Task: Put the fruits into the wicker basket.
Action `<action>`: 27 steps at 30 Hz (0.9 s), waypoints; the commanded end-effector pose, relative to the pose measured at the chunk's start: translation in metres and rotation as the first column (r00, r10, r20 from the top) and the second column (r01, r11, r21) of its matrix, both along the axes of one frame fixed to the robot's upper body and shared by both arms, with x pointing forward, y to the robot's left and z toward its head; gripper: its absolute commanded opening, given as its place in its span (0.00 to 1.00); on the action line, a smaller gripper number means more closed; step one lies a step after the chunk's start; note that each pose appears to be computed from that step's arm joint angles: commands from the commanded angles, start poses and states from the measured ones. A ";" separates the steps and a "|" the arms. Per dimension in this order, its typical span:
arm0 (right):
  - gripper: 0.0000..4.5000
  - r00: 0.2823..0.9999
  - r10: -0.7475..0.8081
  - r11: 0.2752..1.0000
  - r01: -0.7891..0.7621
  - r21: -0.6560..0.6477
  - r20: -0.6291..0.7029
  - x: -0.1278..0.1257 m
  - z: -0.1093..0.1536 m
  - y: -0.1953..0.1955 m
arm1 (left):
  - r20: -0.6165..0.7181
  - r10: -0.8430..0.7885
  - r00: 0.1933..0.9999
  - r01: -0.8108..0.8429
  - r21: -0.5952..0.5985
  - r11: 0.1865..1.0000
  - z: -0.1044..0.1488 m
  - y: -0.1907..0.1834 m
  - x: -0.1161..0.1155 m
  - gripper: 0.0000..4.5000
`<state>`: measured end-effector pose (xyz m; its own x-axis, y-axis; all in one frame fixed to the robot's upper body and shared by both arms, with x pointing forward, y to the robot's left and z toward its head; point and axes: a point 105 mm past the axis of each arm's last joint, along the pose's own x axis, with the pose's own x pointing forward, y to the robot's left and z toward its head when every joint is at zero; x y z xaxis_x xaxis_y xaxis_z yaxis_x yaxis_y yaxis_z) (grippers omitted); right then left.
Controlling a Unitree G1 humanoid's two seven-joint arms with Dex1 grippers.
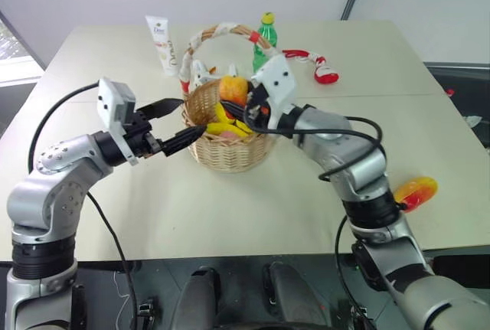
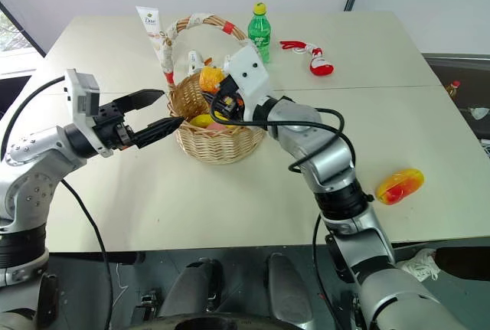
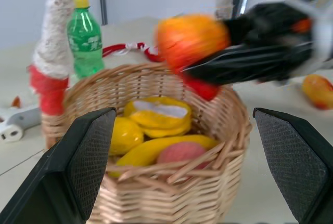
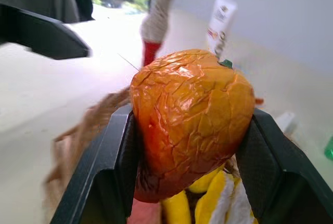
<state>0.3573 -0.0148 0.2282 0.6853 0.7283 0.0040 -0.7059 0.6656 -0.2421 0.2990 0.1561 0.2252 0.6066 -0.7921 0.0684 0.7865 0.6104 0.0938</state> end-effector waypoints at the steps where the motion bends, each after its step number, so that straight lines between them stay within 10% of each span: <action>1: 0.76 0.997 0.002 1.000 -0.004 0.022 0.077 -0.001 0.018 0.004 | 0.045 -0.018 0.999 0.018 -0.009 1.000 0.010 -0.007 -0.007 1.00; 3: 0.98 0.990 0.025 1.000 -0.026 0.006 0.141 -0.007 0.025 0.005 | 0.045 -0.024 0.999 0.025 -0.019 1.000 0.011 -0.010 -0.008 1.00; 11: 0.99 0.967 0.184 0.983 -0.177 -0.056 0.174 -0.072 0.030 -0.052 | 0.042 -0.140 0.989 0.142 -0.055 0.988 0.014 -0.038 -0.013 1.00; 16: 0.99 0.995 -0.084 0.982 0.090 -0.166 0.044 -0.091 0.003 -0.145 | 0.042 -0.287 0.957 0.290 -0.070 0.955 0.014 -0.072 -0.017 1.00; 27: 0.99 0.972 -0.236 0.595 0.150 -0.789 0.007 -0.136 -0.037 -0.259 | 0.019 -0.482 0.876 0.482 -0.028 0.876 0.004 -0.110 -0.016 1.00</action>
<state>0.2231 -0.2692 0.1835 0.7769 0.3027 -0.5521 -0.6253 0.4733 -0.6204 0.2866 0.0507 0.2211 0.1834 -0.9787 0.0927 0.9813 0.1878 0.0415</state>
